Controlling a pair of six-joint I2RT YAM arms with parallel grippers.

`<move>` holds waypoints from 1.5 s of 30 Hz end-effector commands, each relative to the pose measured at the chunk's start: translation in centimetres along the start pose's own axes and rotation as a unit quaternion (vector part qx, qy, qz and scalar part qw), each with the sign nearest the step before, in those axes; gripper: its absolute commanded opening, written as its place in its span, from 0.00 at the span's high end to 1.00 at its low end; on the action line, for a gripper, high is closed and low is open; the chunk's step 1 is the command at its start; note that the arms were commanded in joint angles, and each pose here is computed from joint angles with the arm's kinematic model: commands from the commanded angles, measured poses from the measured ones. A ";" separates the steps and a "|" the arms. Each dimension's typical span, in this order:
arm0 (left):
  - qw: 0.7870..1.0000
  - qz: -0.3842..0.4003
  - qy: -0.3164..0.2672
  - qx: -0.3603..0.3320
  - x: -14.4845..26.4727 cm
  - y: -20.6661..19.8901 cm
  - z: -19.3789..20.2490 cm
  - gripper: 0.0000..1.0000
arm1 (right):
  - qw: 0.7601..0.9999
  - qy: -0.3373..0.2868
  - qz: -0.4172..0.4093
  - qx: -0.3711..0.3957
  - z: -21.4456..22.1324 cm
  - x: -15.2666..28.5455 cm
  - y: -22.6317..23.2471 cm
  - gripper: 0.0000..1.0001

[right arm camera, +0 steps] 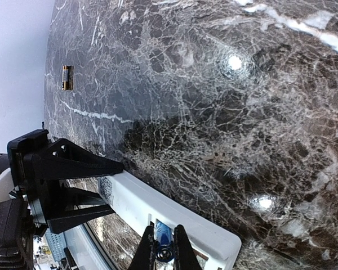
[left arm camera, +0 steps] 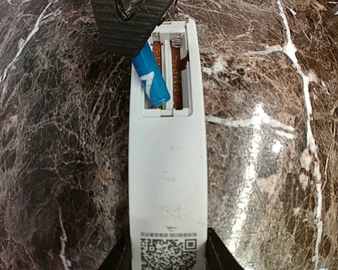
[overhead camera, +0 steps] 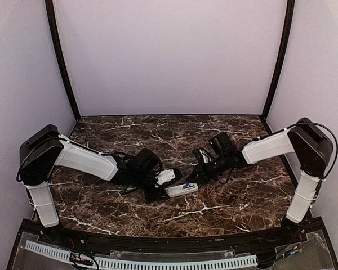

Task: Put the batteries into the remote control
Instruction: Place the battery in the battery compartment, then load the battery into the battery compartment.

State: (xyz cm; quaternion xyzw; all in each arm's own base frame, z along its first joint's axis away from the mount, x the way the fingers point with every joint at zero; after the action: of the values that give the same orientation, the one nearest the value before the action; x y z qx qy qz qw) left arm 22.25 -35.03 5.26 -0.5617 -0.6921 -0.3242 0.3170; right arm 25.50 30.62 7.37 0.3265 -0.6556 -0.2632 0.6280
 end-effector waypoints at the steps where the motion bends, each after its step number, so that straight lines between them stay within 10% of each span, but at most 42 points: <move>1: 1.000 -0.001 0.021 0.014 0.1 -0.4 1.2 0.83 | 0.999 0.017 0.037 -0.021 2.0 -0.7 -2.0 1.00; 19: 0.997 0.013 0.036 0.064 -0.2 -0.7 1.5 1.00 | 0.994 -0.080 0.057 -0.053 0.6 0.8 -2.0 1.00; 45: 0.994 0.014 0.061 0.085 -0.9 -1.8 1.6 1.00 | 0.993 -0.056 0.065 -0.081 3.1 -0.6 -2.9 1.00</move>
State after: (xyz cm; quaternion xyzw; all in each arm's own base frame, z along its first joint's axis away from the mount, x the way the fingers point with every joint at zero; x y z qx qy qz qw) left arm 21.50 -35.76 5.43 -0.5371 -0.7031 -0.2835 0.3698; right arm 24.67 29.95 7.25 0.2535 -0.6987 -0.3095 0.5931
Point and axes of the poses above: each gripper's point midway between its finger pads, its own x axis back along the fingers, its own y axis along the line the jaws close on, z = x × y, the point moved 4 cm from there along x, back along the fingers, and after that the axes turned 9 degrees about -x, right-handed, at the moved point
